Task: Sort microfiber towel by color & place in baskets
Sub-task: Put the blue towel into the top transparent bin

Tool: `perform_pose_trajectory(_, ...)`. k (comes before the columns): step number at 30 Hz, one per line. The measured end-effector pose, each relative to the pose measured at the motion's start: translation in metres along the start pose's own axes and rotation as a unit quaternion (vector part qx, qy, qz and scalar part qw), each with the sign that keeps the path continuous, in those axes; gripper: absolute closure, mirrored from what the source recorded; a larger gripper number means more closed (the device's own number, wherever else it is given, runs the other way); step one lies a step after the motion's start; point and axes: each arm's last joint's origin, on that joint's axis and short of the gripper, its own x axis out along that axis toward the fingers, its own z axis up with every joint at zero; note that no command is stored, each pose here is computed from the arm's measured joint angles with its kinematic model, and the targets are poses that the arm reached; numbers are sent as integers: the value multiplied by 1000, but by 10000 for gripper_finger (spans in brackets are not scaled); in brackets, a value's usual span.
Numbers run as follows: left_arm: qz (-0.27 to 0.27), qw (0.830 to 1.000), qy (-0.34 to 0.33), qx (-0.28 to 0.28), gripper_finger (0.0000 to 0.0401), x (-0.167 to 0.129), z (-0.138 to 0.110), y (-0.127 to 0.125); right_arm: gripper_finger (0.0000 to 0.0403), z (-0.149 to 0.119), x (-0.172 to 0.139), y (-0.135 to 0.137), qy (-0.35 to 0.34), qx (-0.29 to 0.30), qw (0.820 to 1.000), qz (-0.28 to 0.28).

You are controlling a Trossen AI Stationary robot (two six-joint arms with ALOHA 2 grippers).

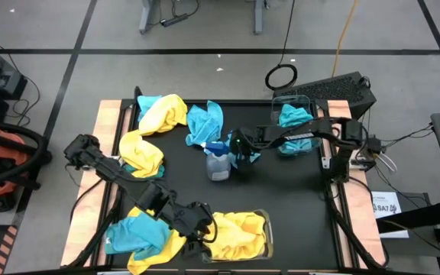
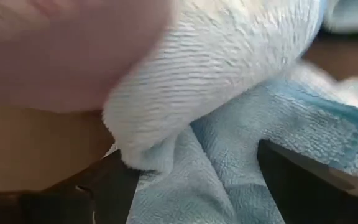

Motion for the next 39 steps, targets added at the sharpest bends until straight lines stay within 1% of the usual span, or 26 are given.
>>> perform_pose_trajectory(4,0,1000,-16,-9,95,-13,-1,-5,95,-5,14,-3,19,26,999,-2)
perform_pose_trajectory(6,2,1000,-19,-14,95,-15,-2,-7,112,-6,18,-3,25,35,999,-3)
perform_pose_trajectory(8,3,1000,-18,-20,95,-16,-3,-7,141,-7,21,-4,28,45,999,-4)
perform_pose_trajectory(11,5,1000,-10,-28,95,-16,-8,-9,208,-7,21,-4,28,53,998,-5)
perform_pose_trajectory(16,1,1000,-5,-25,95,-16,-13,-14,362,-9,11,-2,41,55,998,2)
perform_pose_trajectory(17,3,1000,-6,-26,95,-16,-13,-14,379,-10,8,-2,47,53,998,4)
perform_pose_trajectory(18,5,1000,-9,-29,95,-16,-13,-14,385,-10,4,-2,50,51,997,5)
perform_pose_trajectory(20,7,999,-11,-30,96,-16,-12,-13,382,-12,-5,-1,59,52,997,6)
perform_pose_trajectory(22,7,1000,-11,-29,96,-16,-12,-13,382,-11,-17,-1,53,51,997,4)
perform_pose_trajectory(25,8,1000,-10,-18,96,-16,-13,-13,392,-9,-42,0,38,46,998,2)
perform_pose_trajectory(31,23,1000,-13,4,96,-16,-13,-11,397,-7,-100,3,-23,53,998,-4)
perform_pose_trajectory(39,55,997,-45,19,96,-16,-11,-9,397,-21,-174,10,-102,73,992,-16)
